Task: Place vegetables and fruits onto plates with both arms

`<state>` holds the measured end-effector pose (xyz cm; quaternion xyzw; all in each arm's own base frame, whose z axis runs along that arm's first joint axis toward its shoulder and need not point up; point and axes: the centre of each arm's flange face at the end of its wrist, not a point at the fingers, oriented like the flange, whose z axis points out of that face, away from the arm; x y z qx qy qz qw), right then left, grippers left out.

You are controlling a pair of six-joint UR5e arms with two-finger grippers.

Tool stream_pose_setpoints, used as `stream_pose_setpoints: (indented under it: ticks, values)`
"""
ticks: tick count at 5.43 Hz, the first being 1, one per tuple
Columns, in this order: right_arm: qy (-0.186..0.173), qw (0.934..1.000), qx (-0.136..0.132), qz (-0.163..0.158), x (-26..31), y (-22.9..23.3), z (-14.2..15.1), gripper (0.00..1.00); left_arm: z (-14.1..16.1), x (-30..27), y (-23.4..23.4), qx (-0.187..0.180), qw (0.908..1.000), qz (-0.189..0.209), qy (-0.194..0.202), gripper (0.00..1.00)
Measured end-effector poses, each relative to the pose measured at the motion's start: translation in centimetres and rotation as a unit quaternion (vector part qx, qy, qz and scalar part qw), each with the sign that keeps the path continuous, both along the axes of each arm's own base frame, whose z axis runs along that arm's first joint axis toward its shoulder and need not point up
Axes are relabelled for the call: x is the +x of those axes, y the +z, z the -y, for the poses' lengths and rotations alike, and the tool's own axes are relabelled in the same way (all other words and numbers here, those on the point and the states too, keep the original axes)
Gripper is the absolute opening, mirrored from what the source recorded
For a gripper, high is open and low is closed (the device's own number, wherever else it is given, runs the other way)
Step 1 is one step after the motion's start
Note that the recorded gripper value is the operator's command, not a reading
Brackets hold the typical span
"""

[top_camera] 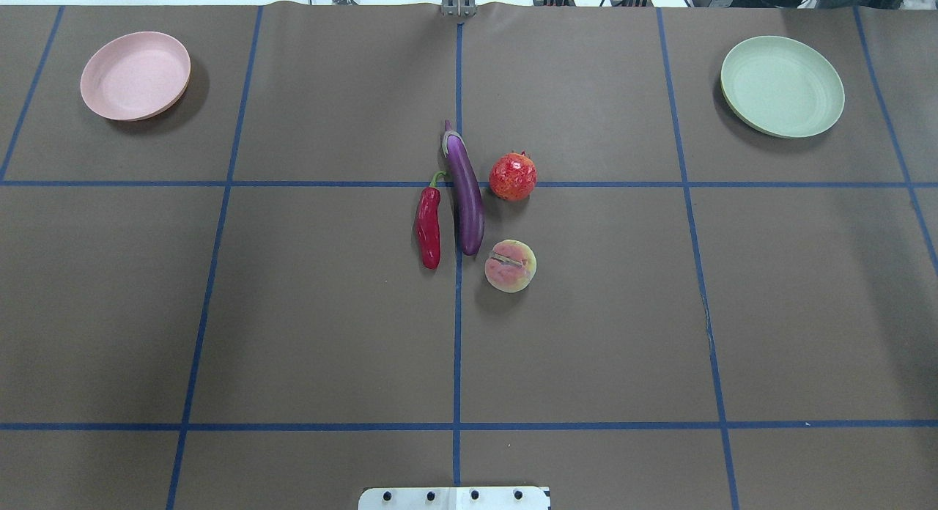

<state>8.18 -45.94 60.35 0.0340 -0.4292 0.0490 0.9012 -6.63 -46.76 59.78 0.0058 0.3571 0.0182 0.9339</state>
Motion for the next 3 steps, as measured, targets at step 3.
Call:
stream_pose_setpoints:
  ticks: [3]
  values:
    - [0.001, 1.0000, -0.001, 0.003, 0.0, 0.1, 0.0, 1.00, 2.1, 0.2, -2.8, 0.022, 0.9998, 0.000, -0.002, 1.00]
